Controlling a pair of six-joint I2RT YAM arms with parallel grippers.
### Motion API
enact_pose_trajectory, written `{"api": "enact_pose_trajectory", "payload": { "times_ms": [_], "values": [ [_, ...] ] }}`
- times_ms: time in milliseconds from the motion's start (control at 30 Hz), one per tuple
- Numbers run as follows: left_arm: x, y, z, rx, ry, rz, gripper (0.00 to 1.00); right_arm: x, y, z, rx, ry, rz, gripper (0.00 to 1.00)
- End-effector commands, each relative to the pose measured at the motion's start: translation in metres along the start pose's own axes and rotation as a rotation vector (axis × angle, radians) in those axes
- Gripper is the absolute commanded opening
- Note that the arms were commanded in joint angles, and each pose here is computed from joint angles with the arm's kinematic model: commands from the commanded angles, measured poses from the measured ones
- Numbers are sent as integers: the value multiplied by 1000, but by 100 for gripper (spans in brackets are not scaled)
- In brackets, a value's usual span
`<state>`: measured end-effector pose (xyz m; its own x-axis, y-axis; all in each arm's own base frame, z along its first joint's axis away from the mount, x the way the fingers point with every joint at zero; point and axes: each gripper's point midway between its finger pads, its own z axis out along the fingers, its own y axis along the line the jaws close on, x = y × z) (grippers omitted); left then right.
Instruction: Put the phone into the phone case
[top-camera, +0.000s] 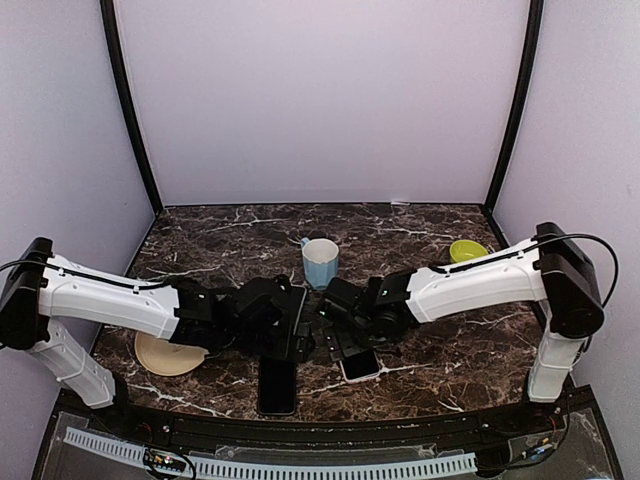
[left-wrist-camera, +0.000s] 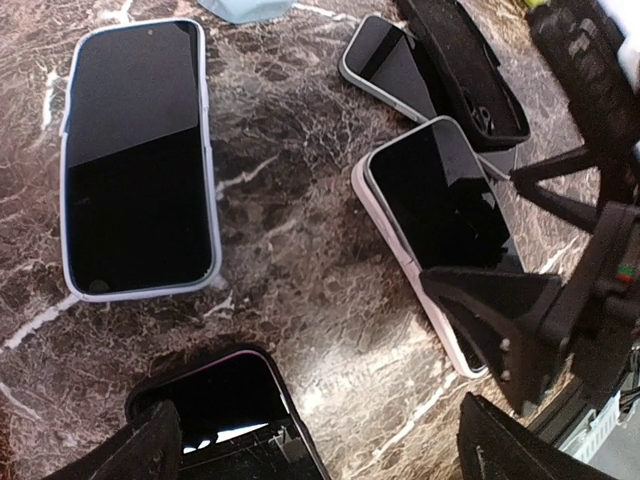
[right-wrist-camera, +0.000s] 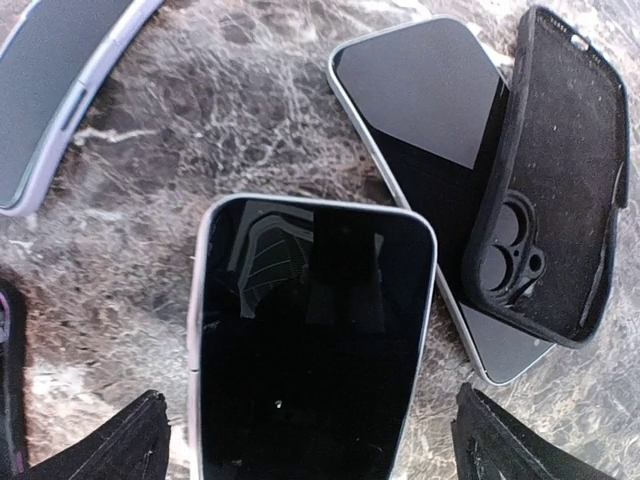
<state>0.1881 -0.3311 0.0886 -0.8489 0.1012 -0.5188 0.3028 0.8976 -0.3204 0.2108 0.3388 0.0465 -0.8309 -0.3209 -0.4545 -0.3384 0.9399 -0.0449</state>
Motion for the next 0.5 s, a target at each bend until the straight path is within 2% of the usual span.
{"api": "enact_pose_trajectory", "payload": {
  "times_ms": [0,67,100,233,333,467],
  "values": [
    [5,-5,0,1,20,41,98,-17,-2,-35,-51,-36,16,98],
    [5,-7,0,3,17,53,97,-10,-15,-45,-58,-34,33,93],
    [5,-8,0,6,17,60,97,-4,-22,-47,-62,-27,46,86],
    [13,-18,6,20,44,108,89,20,-35,-43,-140,18,104,52],
    [21,-27,13,46,75,128,83,34,-28,-35,-200,53,107,38],
    [22,-34,16,74,79,115,82,46,-20,-21,-247,76,109,24]
  ]
}}
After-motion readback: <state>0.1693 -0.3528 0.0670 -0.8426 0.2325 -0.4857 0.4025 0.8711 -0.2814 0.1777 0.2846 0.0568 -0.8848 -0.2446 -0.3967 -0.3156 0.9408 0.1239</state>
